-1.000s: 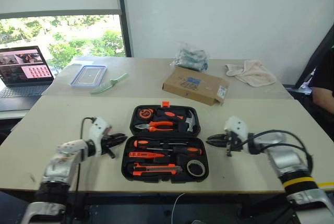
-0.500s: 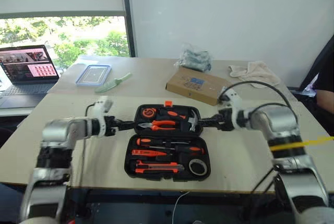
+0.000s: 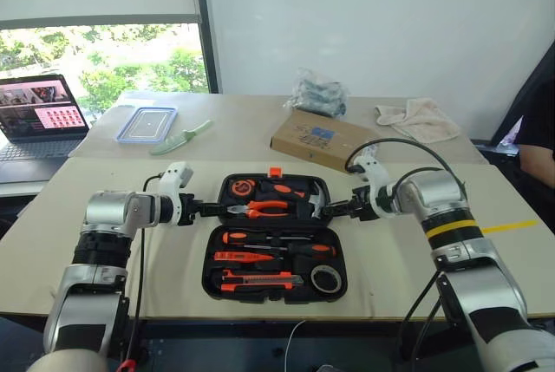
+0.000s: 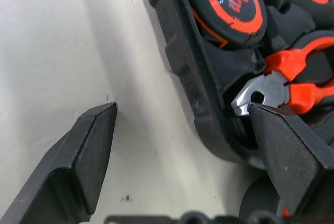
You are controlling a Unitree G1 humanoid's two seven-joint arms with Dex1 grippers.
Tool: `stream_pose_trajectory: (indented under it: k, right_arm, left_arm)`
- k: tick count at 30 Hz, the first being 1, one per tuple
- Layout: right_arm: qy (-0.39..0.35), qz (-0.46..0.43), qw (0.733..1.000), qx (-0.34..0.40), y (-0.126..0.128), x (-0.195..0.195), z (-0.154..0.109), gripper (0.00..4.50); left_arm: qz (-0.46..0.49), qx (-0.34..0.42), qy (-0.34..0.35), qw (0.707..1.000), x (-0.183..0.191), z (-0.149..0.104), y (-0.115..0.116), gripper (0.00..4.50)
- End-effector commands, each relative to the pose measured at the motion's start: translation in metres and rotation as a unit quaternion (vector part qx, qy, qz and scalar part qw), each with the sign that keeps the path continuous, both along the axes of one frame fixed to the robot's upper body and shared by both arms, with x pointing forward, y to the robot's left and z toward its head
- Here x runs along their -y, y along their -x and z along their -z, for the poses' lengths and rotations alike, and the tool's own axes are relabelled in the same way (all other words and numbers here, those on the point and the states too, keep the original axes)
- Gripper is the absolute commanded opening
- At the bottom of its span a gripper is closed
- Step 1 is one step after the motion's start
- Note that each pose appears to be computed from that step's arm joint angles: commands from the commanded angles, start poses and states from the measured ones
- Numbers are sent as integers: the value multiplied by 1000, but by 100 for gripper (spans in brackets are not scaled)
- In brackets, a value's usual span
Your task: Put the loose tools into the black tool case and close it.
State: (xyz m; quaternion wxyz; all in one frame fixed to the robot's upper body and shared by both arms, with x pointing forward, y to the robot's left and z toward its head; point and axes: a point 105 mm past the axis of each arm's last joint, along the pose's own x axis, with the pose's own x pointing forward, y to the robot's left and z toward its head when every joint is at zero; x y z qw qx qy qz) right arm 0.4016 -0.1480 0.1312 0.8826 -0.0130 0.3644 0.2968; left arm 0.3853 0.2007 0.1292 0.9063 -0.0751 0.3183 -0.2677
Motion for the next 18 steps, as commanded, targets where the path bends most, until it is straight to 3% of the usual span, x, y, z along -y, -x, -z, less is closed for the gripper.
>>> stream_pose_trajectory:
  k: [1,10,13,17,18]
  right_arm:
    - [10,0,1000,16,-5,0,-6,314]
    - [13,17,1000,20,-12,1,-7,2]
    - [-8,6,999,43,-13,-4,-13,0]
    - [-47,-67,986,147,-9,-18,-38,0]
    - [-42,-97,973,204,-7,-20,-47,0]
  left_arm:
    - [-5,-5,-15,1000,-7,-3,0,360]
    - [-11,-18,-22,1000,-13,3,5,25]
    - [-16,2,-17,1000,-14,2,4,6]
    - [-30,79,31,996,-15,-15,-2,6]
    - [-27,120,39,992,-15,-23,-3,6]
